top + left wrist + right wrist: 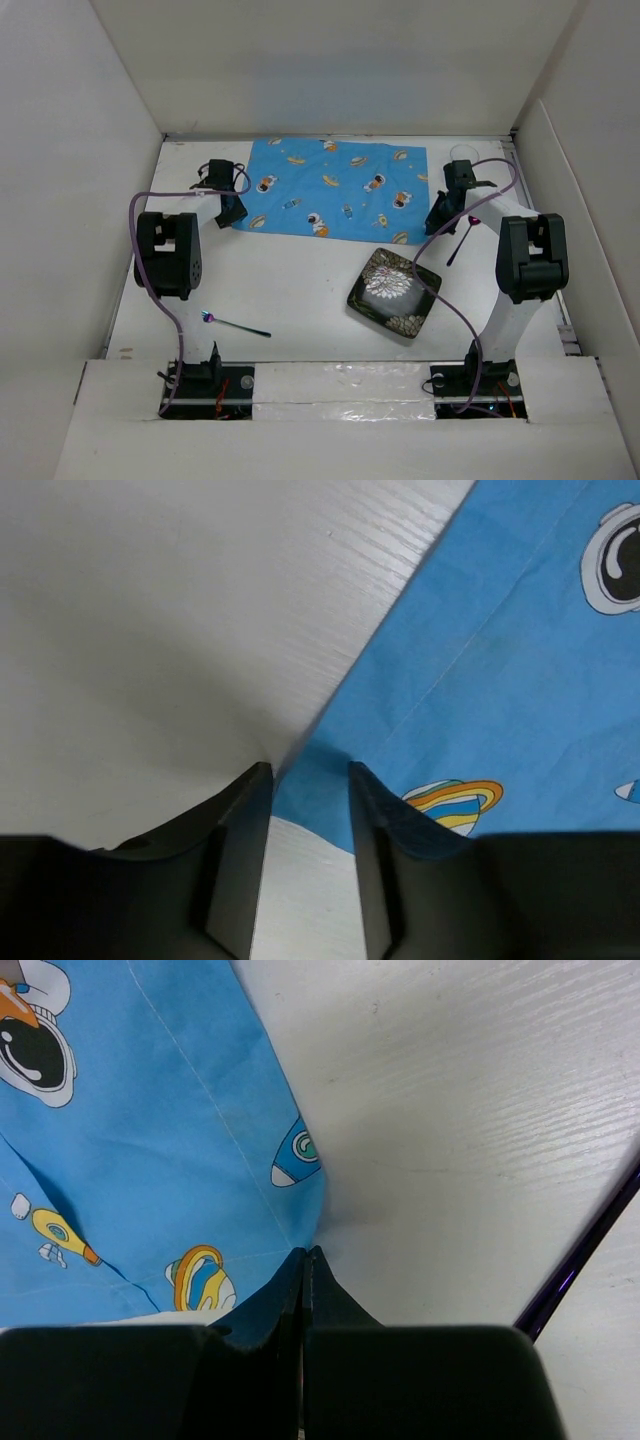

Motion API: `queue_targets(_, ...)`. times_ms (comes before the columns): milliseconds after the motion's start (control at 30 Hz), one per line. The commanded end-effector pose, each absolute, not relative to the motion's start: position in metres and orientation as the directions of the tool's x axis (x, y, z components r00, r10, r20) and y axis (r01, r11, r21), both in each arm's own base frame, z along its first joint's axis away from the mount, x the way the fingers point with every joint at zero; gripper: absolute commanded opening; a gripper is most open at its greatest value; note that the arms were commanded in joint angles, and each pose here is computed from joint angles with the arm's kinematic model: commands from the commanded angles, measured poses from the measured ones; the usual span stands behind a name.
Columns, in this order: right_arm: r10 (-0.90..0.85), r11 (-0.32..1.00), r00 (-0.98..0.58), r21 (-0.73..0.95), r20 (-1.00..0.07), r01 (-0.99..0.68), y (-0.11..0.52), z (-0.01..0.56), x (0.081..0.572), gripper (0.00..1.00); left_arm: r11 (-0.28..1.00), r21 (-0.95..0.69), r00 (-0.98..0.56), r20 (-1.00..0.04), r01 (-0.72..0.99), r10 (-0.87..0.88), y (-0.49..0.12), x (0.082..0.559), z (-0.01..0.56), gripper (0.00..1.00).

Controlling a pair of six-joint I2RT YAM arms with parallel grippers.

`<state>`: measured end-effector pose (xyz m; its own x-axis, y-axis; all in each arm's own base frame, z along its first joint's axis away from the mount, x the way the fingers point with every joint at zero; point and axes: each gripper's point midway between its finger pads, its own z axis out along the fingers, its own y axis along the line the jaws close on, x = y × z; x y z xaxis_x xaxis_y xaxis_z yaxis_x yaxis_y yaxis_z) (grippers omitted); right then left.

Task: Set the dinner table for one person

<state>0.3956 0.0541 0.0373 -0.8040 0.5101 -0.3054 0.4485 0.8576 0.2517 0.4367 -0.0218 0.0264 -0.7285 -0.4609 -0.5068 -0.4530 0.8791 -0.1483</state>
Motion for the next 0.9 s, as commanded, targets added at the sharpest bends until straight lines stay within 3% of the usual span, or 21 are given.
queue_targets(0, 0.505, 0.859, -0.782, 0.299, -0.366, 0.415, 0.056, 0.057, 0.416, 0.0, 0.882, -0.063, -0.775, -0.452, -0.466, -0.442, -0.013, 0.415, 0.008, 0.29)
queue_targets(133, 0.504, 0.858, -0.782, 0.312, -0.367, 0.408, 0.062, 0.059, 0.419, 0.0, 0.879, -0.062, -0.771, -0.453, -0.473, -0.447, -0.012, 0.415, 0.007, 0.0)
queue_targets(333, 0.505, 0.86, -0.778, 0.298, -0.373, 0.415, 0.059, 0.056, 0.415, 0.0, 0.882, -0.092, -0.758, -0.475, -0.462, -0.446, -0.015, 0.418, 0.019, 0.0)
queue_targets(867, 0.517, 0.856, -0.76, 0.249, -0.394, 0.453, 0.049, 0.055, 0.384, 0.0, 0.863, -0.139, -0.723, -0.491, -0.486, -0.486, -0.012, 0.324, 0.045, 0.0)
